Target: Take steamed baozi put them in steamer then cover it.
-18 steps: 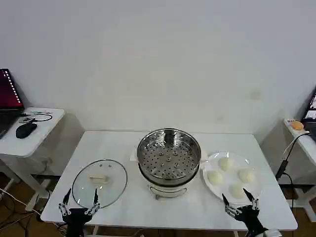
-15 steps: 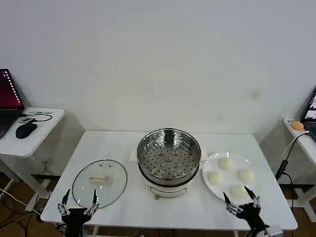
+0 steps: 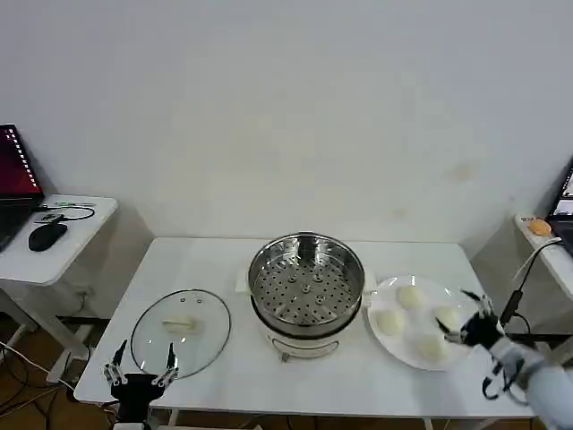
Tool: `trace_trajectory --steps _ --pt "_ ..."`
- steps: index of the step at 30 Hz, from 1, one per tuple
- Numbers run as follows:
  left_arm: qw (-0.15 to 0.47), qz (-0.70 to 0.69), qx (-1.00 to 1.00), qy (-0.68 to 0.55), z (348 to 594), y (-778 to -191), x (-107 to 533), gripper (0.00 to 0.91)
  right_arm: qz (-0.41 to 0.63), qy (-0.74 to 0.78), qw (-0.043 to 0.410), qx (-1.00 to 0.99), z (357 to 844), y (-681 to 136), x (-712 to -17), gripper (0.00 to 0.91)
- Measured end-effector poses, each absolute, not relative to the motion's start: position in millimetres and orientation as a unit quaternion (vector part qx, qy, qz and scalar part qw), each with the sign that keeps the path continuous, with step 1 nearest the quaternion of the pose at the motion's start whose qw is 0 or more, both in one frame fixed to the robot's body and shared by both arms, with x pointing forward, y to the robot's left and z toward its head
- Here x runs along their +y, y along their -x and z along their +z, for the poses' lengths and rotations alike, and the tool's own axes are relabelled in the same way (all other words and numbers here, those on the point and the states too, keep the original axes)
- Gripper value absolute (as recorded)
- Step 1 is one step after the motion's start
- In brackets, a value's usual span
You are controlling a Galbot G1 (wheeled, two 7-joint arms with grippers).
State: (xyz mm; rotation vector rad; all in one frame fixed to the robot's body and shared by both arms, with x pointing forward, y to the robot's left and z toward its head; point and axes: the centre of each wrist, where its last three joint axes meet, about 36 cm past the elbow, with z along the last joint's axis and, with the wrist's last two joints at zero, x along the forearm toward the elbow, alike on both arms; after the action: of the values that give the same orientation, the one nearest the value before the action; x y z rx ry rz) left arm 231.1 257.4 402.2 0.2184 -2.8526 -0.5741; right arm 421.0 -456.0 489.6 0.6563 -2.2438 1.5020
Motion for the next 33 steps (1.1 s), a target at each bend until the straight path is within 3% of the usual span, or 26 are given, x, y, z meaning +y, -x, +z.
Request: trace_trajectory --steps 13,33 --pt "0.108 -0.211 -0.969 -0.067 411 -232 258 0.907 0.610 -0.370 0.228 -0.662 527 -529 -455 0.907" --pt "0.109 -0.218 -0.967 -0.078 410 -235 267 0.907 0.599 -0.468 0.345 -0.551 485 -642 -397 0.907"
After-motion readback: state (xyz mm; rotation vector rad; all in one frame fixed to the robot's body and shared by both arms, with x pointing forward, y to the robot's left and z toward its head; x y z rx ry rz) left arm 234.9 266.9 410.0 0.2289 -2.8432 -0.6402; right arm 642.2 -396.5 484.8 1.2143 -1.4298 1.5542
